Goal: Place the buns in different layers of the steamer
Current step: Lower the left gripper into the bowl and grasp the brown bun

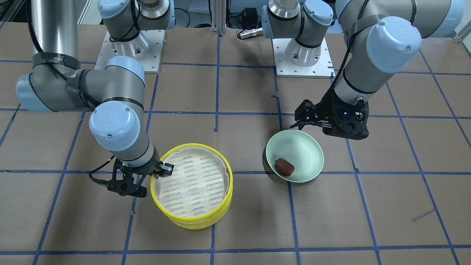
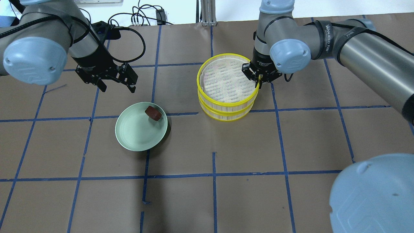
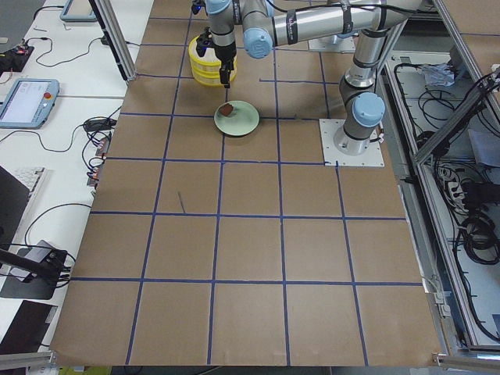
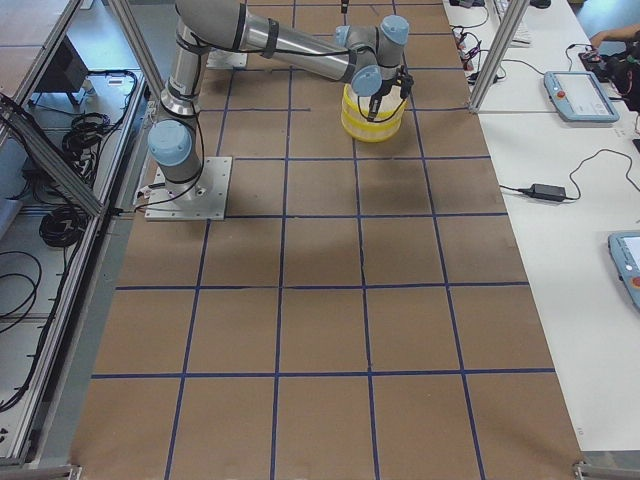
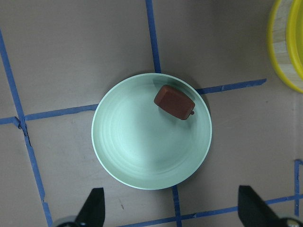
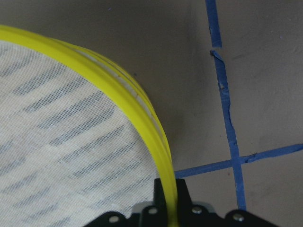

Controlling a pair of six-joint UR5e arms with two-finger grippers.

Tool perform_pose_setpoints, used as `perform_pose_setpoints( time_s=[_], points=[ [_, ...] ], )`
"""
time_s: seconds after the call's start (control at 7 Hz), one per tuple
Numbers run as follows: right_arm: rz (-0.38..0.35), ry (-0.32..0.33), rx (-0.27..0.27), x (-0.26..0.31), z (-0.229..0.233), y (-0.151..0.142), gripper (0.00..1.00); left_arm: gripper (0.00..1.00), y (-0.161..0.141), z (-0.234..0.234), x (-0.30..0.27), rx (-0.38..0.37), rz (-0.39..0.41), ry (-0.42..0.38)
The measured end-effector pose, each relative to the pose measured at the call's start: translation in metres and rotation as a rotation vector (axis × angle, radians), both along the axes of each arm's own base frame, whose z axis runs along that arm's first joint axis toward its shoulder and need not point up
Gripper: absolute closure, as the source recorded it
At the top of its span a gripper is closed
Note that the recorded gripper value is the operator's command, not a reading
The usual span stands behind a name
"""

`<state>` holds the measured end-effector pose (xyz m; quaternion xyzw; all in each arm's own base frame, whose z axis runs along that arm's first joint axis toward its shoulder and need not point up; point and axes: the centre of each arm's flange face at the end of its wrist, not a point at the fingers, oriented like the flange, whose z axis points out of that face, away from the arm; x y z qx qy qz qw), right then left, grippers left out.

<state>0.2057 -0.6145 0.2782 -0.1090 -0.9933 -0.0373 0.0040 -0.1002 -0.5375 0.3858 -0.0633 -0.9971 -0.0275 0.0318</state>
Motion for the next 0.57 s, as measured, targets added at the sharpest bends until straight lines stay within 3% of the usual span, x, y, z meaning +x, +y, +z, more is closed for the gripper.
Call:
perform_pose_setpoints(
  time_s=[0.57],
  points=[
    [-0.028, -0.025, -0.005, 0.004, 0.005, 0.0, 0.85, 0.0, -0.024, -0.078, -0.008, 0.052, 0.102, 0.015]
  ],
)
